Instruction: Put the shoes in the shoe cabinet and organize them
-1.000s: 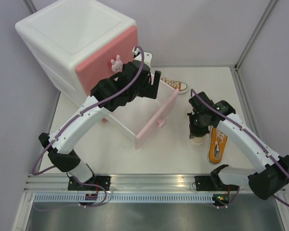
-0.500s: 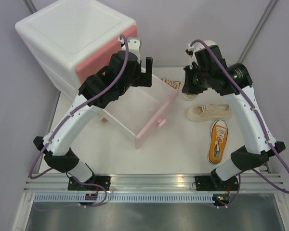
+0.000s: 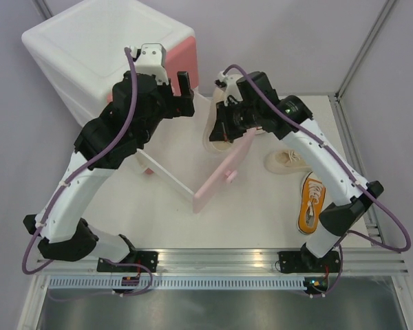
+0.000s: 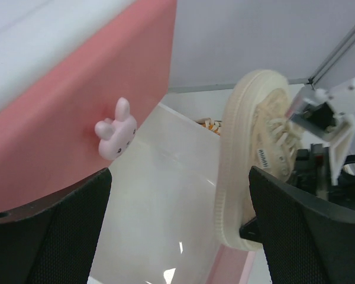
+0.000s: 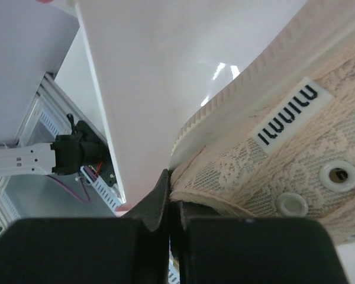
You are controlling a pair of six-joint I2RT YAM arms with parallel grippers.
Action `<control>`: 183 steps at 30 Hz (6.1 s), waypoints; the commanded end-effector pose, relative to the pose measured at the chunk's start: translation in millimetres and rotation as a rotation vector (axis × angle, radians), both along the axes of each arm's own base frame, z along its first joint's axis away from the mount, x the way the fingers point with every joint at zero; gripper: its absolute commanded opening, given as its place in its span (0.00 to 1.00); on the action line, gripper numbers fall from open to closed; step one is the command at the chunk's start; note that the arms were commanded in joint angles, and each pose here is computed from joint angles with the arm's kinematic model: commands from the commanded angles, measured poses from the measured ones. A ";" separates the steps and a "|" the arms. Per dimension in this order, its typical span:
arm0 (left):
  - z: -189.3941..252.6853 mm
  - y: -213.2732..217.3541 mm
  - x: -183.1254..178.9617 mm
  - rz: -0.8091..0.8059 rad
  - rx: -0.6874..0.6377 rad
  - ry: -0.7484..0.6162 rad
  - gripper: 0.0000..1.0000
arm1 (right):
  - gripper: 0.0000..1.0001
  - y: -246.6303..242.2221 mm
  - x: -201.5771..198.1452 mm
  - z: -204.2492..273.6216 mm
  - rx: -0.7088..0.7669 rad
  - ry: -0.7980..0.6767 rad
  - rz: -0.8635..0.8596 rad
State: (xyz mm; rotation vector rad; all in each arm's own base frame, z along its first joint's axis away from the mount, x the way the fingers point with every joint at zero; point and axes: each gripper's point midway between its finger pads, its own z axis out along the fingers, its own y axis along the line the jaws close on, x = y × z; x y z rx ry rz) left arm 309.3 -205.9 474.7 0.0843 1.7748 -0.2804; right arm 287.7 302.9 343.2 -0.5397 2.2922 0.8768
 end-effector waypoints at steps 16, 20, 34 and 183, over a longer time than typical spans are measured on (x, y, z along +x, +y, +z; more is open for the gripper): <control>16.0 38.0 -10.3 0.089 0.018 -0.089 0.99 | 0.01 73.0 -38.7 -79.8 -0.080 -0.049 0.436; 9.5 35.0 -8.4 0.081 0.034 -0.078 0.99 | 0.01 67.7 -41.9 -97.4 -0.163 -0.061 0.537; 0.3 32.1 -8.5 0.057 0.074 -0.064 0.99 | 0.00 98.4 -32.0 -145.4 -0.338 -0.184 0.736; -101.2 60.1 -46.2 0.011 0.191 0.097 0.99 | 0.34 -323.8 176.5 -255.0 -0.383 0.146 -0.871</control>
